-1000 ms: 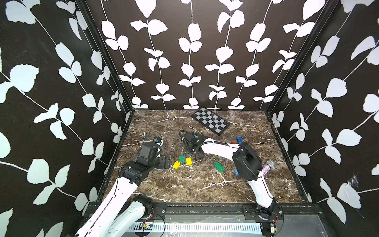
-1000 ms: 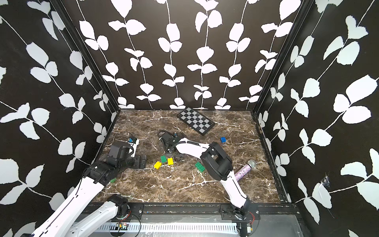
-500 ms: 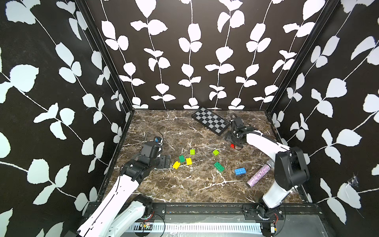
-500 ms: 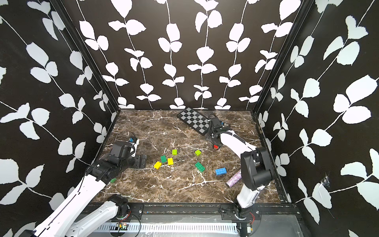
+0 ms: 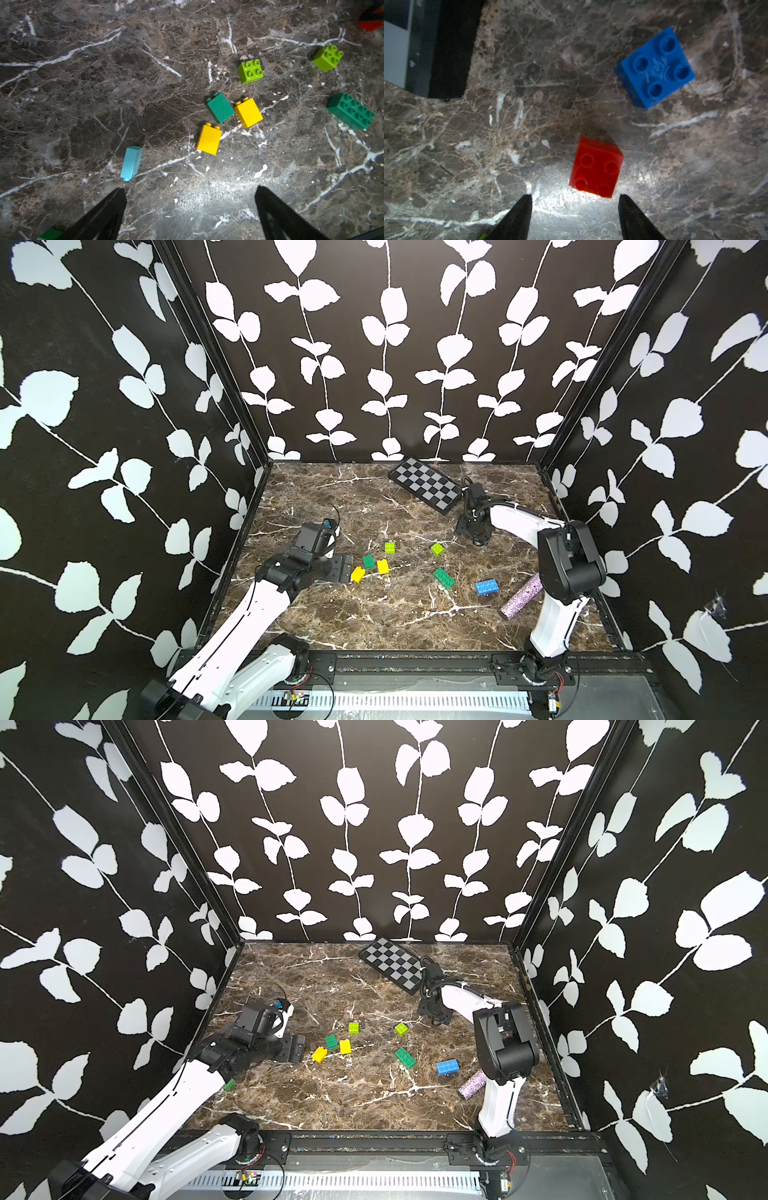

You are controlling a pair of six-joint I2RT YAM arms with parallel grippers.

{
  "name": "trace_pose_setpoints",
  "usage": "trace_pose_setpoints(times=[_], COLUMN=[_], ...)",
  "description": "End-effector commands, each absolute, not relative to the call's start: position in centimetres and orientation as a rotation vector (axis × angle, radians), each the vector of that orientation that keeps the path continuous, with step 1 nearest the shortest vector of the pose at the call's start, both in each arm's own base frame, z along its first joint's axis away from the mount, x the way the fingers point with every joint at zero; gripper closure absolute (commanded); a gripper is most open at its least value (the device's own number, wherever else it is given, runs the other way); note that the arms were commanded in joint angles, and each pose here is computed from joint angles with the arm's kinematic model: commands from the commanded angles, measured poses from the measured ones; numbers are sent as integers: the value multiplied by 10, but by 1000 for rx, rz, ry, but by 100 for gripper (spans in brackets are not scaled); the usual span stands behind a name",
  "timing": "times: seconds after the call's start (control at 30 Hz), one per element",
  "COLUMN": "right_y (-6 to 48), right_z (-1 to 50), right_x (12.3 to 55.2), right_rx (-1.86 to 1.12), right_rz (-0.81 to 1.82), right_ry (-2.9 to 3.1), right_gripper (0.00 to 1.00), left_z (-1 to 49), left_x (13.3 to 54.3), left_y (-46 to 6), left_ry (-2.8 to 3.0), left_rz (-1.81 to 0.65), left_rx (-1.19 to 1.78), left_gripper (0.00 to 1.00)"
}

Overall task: Assemble the letter h with lego
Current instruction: Pick up the lego brick from the center of the board.

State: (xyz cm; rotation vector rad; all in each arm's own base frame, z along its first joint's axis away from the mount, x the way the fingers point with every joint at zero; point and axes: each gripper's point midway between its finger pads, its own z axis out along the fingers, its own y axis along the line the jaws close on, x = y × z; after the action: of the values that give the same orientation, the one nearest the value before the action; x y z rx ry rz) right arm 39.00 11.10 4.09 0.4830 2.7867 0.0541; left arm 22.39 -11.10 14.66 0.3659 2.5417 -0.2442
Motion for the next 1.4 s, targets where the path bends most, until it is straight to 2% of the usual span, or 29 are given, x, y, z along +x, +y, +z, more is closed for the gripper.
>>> trace_pose_setpoints(times=[0.0,0.67,1.0,1.2,1.37], right_y=[99,95,95,96,97], right_z=[41,34,33,32,30], right_x=[393,406,405,406,405], right_rx=[494,516,518,513,510], right_rz=[-36,-69,-71,-70,-63], right_ry=[2784,2811,2816,2824,2827], right_gripper=[36,55,56,69,75], left_z=[141,145,146,148,149], left_x=[215,212,211,211,211], left_y=[-122,-126,-127,-128,-127], left_ry=[2564,2545,2539,2531,2526], left_rz=[-295,-318,-326,-331,-330], left_rx=[440,463,468,470,467], left_gripper=[1,1,1,1,1])
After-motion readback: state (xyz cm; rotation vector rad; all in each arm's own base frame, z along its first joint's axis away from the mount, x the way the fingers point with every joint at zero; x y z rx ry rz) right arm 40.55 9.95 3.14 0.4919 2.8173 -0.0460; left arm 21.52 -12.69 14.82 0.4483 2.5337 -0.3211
